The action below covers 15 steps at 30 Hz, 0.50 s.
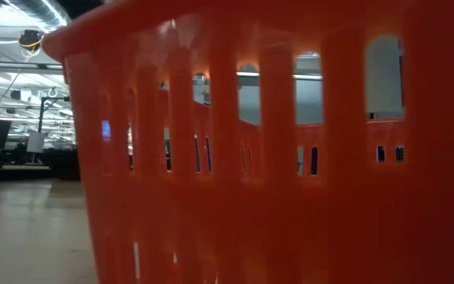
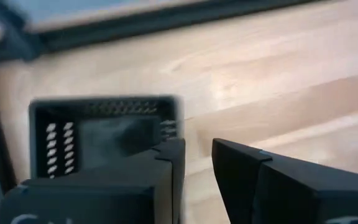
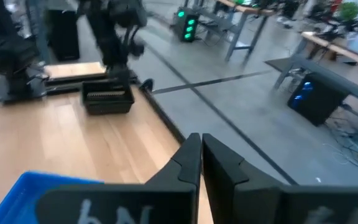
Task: Stack baskets by color
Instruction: Stack the bottom orange bin on the top orange bin
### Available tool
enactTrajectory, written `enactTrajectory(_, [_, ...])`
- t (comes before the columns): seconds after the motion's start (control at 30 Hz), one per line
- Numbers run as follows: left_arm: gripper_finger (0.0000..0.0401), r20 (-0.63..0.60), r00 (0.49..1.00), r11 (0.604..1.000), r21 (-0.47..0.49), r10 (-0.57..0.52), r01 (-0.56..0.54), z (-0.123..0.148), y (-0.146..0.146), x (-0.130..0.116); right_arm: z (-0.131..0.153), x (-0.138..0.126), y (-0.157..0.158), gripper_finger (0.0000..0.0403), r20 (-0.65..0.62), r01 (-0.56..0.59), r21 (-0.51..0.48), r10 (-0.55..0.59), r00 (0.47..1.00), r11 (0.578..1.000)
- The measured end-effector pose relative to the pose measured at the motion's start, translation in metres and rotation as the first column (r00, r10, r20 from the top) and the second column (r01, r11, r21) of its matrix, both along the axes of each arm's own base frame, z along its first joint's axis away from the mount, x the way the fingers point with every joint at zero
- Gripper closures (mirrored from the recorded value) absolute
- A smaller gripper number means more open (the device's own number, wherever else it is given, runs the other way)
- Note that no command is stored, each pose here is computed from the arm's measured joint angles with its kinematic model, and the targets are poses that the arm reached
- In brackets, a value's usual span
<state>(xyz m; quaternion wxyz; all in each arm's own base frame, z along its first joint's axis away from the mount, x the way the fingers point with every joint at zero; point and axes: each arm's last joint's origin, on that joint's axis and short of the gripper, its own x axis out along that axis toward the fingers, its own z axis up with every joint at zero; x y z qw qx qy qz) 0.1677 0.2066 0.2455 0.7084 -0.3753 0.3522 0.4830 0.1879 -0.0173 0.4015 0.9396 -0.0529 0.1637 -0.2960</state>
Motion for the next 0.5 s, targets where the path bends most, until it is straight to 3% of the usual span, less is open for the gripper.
enactTrajectory(0.13, [0.0327, 0.082, 0.989, 0.986, 0.128, -0.120, 0.109, 0.037, -0.027, 0.004, -0.004, -0.004, 0.002, 0.0386, -0.050, -0.085, 0.038, 0.087, 0.995, 0.996])
enactTrajectory(0.3, [0.0330, 0.186, 0.946, 0.948, 0.233, -0.264, 0.218, 0.069, -0.073, 0.008, -0.004, -0.012, 0.006, 0.0396, -0.095, -0.153, 0.178, 0.172, 0.981, 0.972])
enactTrajectory(0.4, [0.0328, 0.216, 0.903, 0.909, 0.285, -0.371, 0.305, 0.081, -0.099, 0.011, -0.007, -0.015, 0.010, 0.0399, -0.152, -0.238, 0.223, 0.275, 0.949, 0.945])
enactTrajectory(0.5, [0.0327, 0.198, 0.852, 0.850, 0.337, -0.484, 0.404, 0.088, -0.123, 0.014, -0.012, -0.012, 0.017, 0.0401, -0.184, -0.344, 0.296, 0.407, 0.895, 0.891])
